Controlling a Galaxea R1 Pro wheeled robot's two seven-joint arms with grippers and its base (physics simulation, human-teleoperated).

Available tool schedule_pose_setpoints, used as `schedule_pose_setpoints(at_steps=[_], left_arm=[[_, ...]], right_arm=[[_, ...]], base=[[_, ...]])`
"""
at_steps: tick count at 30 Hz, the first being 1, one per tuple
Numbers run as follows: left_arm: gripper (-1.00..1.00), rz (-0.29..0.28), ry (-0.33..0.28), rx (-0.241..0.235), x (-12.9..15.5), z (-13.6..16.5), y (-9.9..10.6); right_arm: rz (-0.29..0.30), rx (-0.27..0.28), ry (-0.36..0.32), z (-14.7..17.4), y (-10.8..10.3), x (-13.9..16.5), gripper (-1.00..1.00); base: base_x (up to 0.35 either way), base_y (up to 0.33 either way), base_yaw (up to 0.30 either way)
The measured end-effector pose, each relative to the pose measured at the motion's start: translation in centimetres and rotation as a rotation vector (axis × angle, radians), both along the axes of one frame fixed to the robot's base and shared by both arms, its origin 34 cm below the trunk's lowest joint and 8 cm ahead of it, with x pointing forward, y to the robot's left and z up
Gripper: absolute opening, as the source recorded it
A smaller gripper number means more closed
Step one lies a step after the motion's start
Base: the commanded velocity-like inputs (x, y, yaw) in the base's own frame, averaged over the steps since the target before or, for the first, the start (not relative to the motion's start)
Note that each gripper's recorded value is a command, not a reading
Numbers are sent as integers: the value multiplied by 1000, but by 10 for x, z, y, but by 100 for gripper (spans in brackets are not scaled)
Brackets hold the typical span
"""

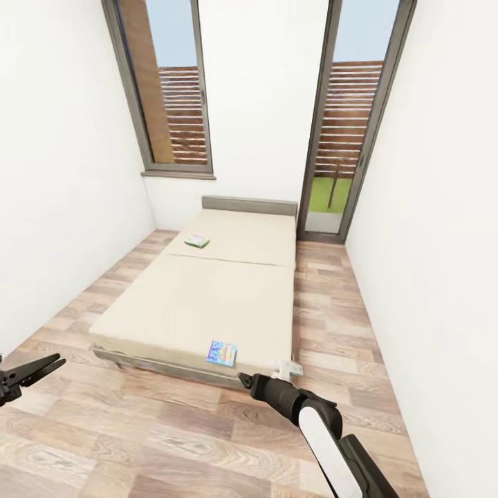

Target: Put all the toys in the child's room - the three board games (two on the bed and one on the table), the two jigsaw puzzles on the table, and the tennis ball on the table - inside the toy box on the table in the child's room.

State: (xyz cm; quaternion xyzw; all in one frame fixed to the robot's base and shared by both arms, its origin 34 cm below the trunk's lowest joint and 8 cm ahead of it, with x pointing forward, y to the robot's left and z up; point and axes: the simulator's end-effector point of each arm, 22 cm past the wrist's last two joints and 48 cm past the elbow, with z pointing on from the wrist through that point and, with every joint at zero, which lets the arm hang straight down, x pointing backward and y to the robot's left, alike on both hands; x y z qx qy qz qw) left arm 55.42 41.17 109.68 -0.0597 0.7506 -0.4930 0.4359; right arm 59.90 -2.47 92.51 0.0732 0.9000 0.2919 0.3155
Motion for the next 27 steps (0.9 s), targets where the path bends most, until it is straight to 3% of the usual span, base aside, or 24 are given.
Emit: schedule_pose_setpoints(at_steps=[27], left_arm=[[100,3,-1,1,0,1,2]], right_arm=[[2,0,0,0,0,0,100]], base=[[0,1,-225]])
